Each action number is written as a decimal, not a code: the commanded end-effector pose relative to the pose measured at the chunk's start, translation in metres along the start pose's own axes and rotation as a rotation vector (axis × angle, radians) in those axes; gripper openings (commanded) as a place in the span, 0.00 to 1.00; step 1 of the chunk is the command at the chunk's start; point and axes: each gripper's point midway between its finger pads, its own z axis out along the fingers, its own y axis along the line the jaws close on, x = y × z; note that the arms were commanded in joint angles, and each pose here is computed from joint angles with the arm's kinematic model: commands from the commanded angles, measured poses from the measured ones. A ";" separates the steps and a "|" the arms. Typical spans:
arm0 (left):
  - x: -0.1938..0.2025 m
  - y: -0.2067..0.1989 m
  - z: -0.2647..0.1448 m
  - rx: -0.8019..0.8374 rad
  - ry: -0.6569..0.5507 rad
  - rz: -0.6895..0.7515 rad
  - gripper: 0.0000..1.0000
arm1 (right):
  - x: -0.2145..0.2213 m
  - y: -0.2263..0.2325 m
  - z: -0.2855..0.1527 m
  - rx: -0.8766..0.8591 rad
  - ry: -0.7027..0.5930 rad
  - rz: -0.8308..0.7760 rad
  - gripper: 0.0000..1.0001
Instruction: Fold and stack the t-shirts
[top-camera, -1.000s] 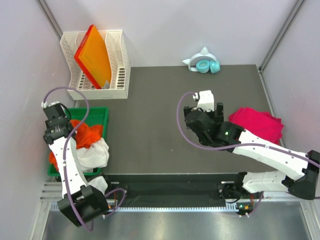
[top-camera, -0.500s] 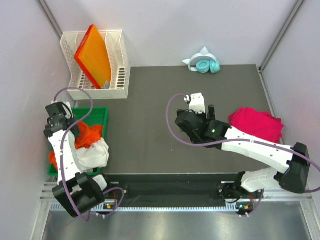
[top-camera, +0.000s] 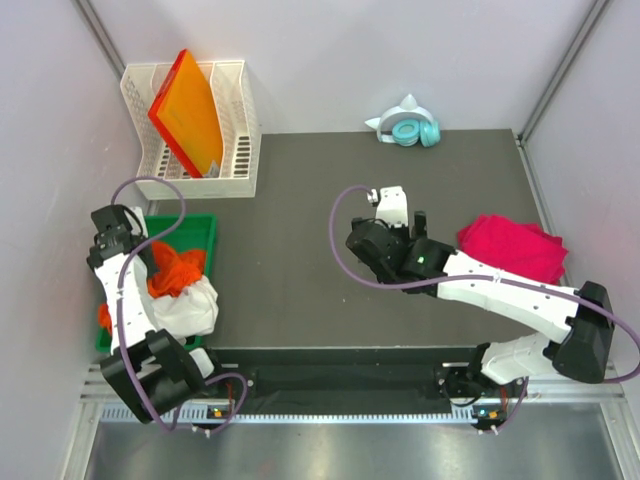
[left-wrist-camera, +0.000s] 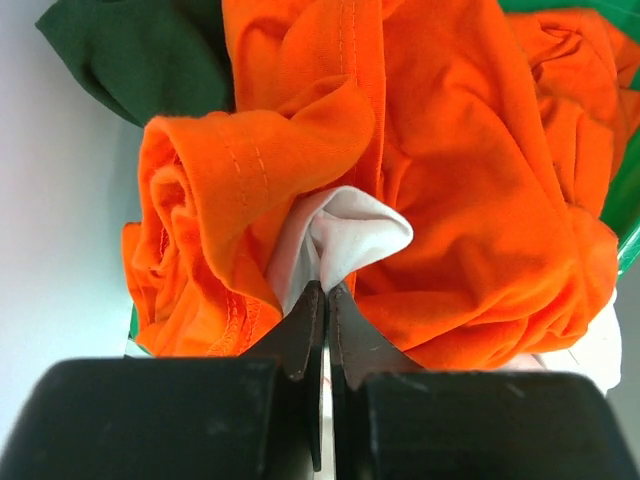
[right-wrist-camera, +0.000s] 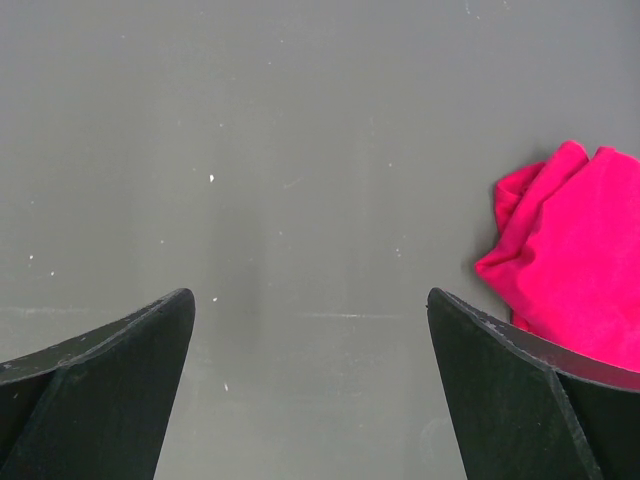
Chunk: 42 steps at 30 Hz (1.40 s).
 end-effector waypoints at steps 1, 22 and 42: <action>-0.014 0.005 -0.012 -0.011 -0.083 -0.009 0.00 | -0.011 0.005 -0.001 0.001 -0.014 0.049 1.00; -0.252 -0.137 -0.290 0.607 -0.851 0.209 0.00 | -0.042 0.003 -0.012 -0.025 -0.074 0.093 1.00; -0.211 -0.274 -0.506 1.025 -1.364 0.505 0.00 | -0.012 -0.058 -0.034 0.045 -0.054 0.219 1.00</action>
